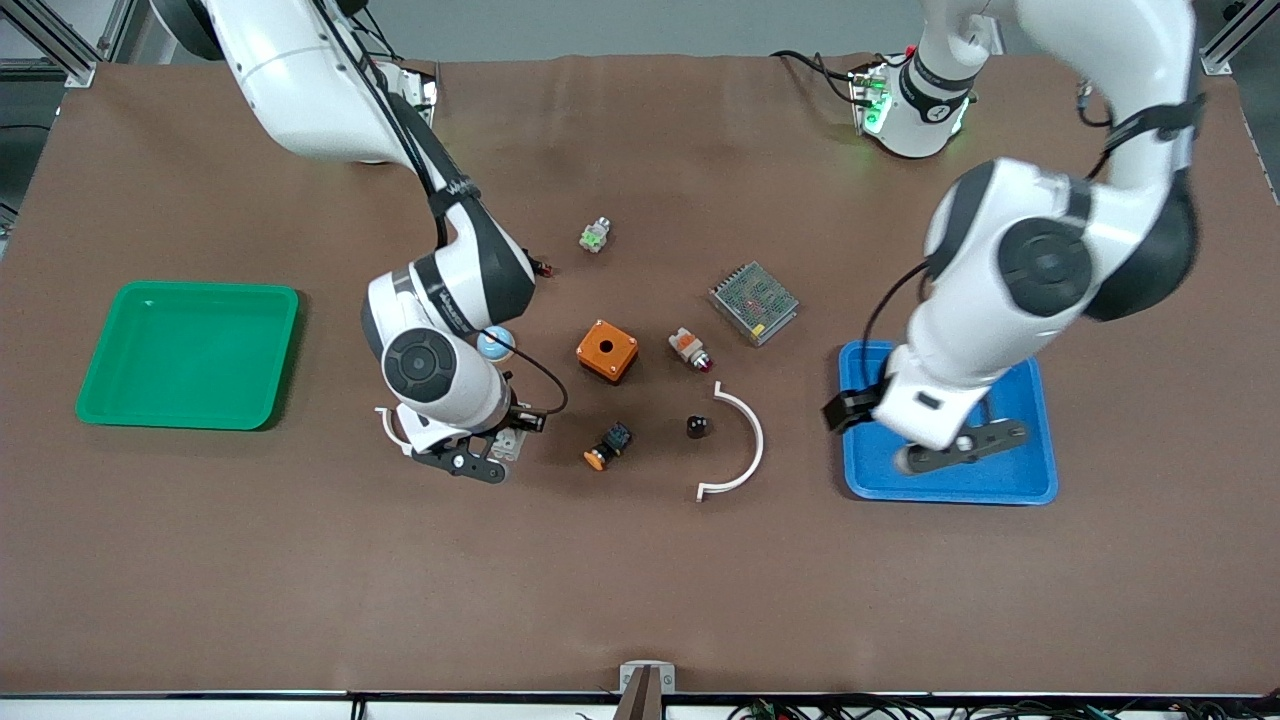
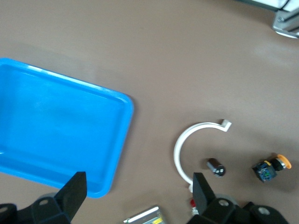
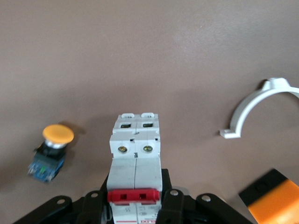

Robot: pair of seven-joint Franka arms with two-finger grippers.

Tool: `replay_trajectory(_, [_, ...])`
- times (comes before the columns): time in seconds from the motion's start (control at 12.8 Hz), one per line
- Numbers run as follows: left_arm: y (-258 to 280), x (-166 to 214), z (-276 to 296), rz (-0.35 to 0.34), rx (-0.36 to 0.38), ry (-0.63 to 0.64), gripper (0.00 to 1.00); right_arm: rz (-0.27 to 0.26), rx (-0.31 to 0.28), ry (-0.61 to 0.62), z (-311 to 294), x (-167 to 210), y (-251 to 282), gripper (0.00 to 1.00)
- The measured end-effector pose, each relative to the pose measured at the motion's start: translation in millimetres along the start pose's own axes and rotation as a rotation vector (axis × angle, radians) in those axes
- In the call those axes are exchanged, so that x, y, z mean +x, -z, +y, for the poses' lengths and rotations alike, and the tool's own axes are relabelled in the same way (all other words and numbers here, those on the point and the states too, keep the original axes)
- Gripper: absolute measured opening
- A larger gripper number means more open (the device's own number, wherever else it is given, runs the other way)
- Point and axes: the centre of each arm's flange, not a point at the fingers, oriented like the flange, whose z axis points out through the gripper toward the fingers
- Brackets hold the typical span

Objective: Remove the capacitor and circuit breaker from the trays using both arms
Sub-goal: 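Withdraw the left gripper while the right gripper carries the breaker to mid-table, then lower the breaker beside the white bracket and open the right gripper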

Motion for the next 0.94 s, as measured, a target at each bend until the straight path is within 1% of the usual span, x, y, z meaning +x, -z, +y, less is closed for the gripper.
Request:
replay_trajectory(0.23, [50,13,-63,0.0,0.01,0.026,1.0,0.026,0.009,-0.019,6,15,-30,0.4])
replay_trajectory(0.39, [76,9,-88,-0.008,0.019,0.044,1.0,0.019,0.0,-0.023,8,17,-45,0.4])
replay_trajectory(0.47, [91,3,-98,-0.016,0.025,0.032,1.0,0.011,-0.007,-0.023,9,17,-52,0.4])
replay_trajectory(0.62, [130,-11,-125,-0.024,0.032,-0.041,1.0,-0.001,-0.018,-0.022,10,17,-62,0.4])
replay_trajectory(0.78, [164,-25,-164,-0.044,0.042,-0.123,1.0,-0.019,-0.032,-0.012,9,13,-63,0.4])
replay_trajectory(0.94, [184,-33,-194,-0.049,0.044,-0.168,1.0,-0.028,-0.039,-0.006,8,11,-63,0.4])
